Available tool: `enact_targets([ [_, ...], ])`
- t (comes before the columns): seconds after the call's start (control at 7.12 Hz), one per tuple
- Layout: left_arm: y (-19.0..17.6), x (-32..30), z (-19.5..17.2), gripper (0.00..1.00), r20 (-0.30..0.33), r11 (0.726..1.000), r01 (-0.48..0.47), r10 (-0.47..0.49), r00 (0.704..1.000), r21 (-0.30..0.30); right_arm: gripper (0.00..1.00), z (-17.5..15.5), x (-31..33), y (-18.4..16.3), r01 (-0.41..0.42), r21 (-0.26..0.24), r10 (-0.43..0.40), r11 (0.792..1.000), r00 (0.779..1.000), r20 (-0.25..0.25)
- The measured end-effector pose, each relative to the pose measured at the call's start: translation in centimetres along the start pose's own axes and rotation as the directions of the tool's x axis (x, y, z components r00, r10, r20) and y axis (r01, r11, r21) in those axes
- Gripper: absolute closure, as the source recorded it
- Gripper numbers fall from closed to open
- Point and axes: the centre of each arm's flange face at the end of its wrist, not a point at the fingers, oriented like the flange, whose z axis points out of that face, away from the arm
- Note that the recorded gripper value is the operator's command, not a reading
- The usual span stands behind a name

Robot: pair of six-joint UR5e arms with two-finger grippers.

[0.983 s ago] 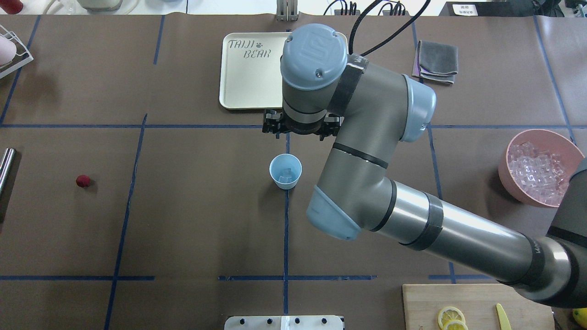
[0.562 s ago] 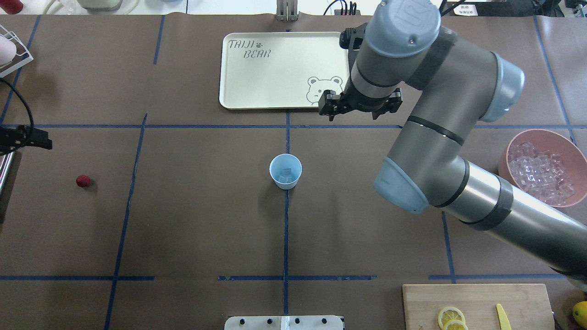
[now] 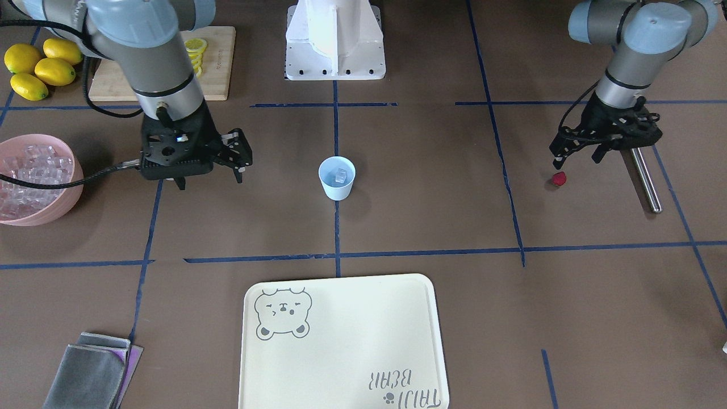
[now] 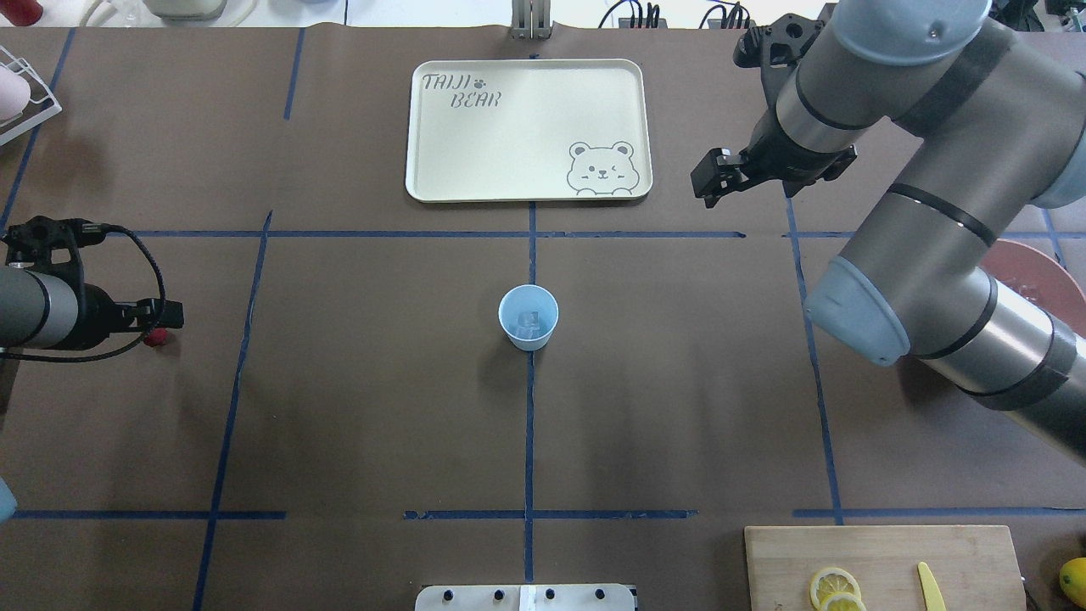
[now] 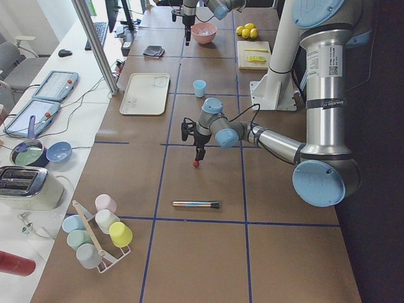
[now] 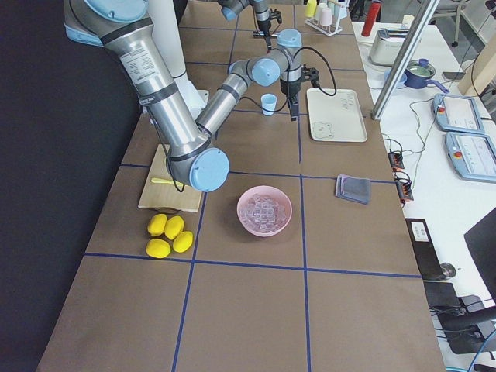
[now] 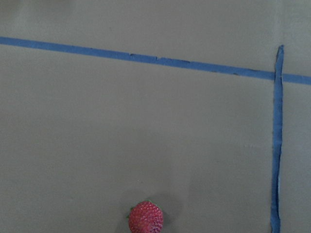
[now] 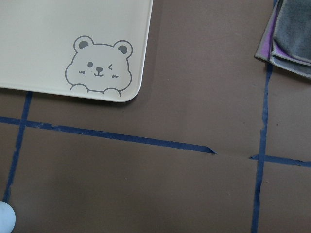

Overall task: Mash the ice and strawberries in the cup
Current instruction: 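Withdraw the right gripper away from the cup while the left gripper reaches the strawberry, then close the left gripper on the red strawberry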

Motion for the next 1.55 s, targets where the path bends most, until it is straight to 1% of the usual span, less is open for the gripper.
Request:
enact_targets([
  [0.28, 0.5, -0.7, 2.9, 0.01, -0.004, 1.000, -0.003, 0.003, 1.000, 0.006, 0.01, -0.5, 1.3, 0.3, 0.001, -0.001, -0.001, 1.000, 1.000, 0.006],
  [0.56, 0.3, -0.7, 4.2, 0.02, -0.013, 1.000, -0.006, 0.006, 1.000, 0.009, 0.01, -1.0, 1.5, 0.4, 0.003, 0.004, -0.003, 1.000, 1.000, 0.011],
  [0.7, 0.3, -0.9, 4.4, 0.06, -0.012, 1.000, -0.008, 0.008, 1.000, 0.009, 0.01, -1.3, 1.5, 0.4, 0.003, 0.005, -0.003, 1.000, 1.000, 0.017],
  [0.84, 0.4, -1.1, 4.4, 0.12, -0.009, 1.000, -0.008, 0.008, 1.000, 0.009, 0.01, -1.5, 1.6, 0.4, 0.001, 0.005, -0.001, 1.000, 1.000, 0.022],
  [0.98, 0.4, -1.3, 4.4, 0.20, -0.007, 1.000, -0.008, 0.008, 1.000, 0.009, 0.01, -1.6, 1.6, 0.4, 0.000, 0.004, 0.000, 1.000, 1.000, 0.024],
  [1.26, 0.4, -1.5, 4.3, 0.41, -0.005, 1.000, -0.007, 0.007, 1.000, 0.009, 0.01, -1.6, 1.6, 0.4, -0.001, 0.004, 0.001, 1.000, 1.000, 0.025],
  [1.4, 0.3, -1.5, 4.2, 0.55, -0.005, 1.000, -0.006, 0.006, 1.000, 0.010, 0.01, -1.6, 1.6, 0.4, -0.001, 0.004, 0.001, 1.000, 1.000, 0.025],
  [1.55, 0.3, -1.6, 4.1, 0.72, -0.004, 1.000, -0.005, 0.006, 1.000, 0.011, 0.01, -1.7, 1.6, 0.4, -0.003, 0.004, 0.003, 1.000, 1.000, 0.025],
])
